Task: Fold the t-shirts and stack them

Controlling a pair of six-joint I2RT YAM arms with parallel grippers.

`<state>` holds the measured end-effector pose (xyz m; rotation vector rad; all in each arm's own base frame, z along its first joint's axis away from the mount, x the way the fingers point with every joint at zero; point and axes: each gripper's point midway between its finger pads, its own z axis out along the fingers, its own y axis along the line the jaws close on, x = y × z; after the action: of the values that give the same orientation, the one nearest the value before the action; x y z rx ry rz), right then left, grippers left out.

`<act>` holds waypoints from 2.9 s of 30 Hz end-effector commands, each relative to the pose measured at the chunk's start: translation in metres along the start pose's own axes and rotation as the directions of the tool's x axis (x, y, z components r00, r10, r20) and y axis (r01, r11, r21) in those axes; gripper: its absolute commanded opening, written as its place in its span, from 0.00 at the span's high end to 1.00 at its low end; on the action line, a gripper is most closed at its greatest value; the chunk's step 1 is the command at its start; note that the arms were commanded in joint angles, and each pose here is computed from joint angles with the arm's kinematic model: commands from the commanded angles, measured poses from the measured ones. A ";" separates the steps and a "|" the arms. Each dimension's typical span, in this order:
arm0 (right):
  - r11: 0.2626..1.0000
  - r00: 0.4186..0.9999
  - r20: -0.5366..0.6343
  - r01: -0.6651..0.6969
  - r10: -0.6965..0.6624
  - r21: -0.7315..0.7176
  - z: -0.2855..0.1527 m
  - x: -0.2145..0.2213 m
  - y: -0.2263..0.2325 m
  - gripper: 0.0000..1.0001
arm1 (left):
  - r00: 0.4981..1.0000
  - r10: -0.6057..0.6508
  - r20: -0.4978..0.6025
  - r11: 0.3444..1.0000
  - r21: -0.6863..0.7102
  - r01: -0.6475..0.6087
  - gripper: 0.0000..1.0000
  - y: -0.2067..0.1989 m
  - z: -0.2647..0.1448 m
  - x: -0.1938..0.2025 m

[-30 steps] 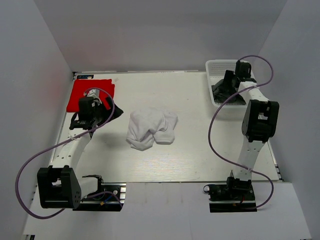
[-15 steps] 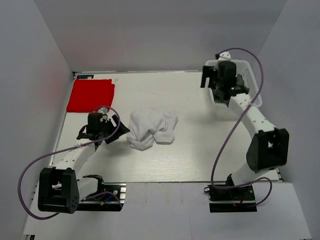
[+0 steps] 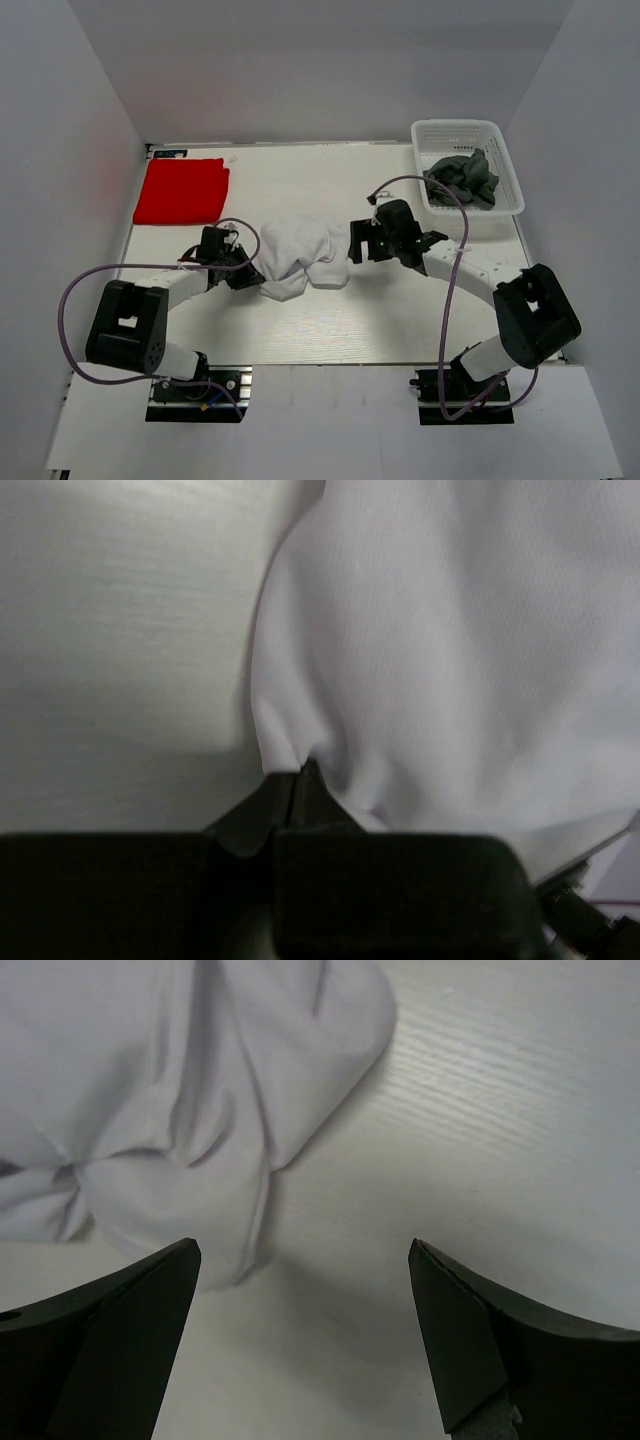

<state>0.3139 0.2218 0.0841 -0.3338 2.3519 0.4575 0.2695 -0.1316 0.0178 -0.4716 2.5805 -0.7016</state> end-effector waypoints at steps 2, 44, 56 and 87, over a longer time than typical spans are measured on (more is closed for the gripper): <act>0.982 0.998 -0.044 0.031 -0.040 -0.186 -0.013 0.021 0.046 0.10 | 0.999 0.036 0.015 0.999 0.020 -0.036 1.00 -0.010 0.005 -0.011; 0.936 0.351 0.900 -0.139 -0.259 0.323 -0.345 -0.252 -0.006 1.00 | 0.320 0.030 0.947 0.971 0.049 -0.235 1.00 -0.162 -0.404 -0.180; 0.972 0.234 0.948 -0.034 -0.217 0.231 -0.436 -0.239 0.005 1.00 | 0.330 0.091 0.940 0.794 0.131 -0.594 1.00 -0.214 -0.446 -0.118; 0.972 0.954 0.271 0.067 -0.128 0.225 0.016 -0.194 -0.057 0.10 | 0.922 0.304 0.239 0.947 -0.178 -0.266 0.00 -0.097 -0.023 -0.202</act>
<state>0.5103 0.1735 0.1587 -0.2270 2.1230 0.0066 0.4883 -0.1048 0.1245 -0.2016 2.4205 -0.2358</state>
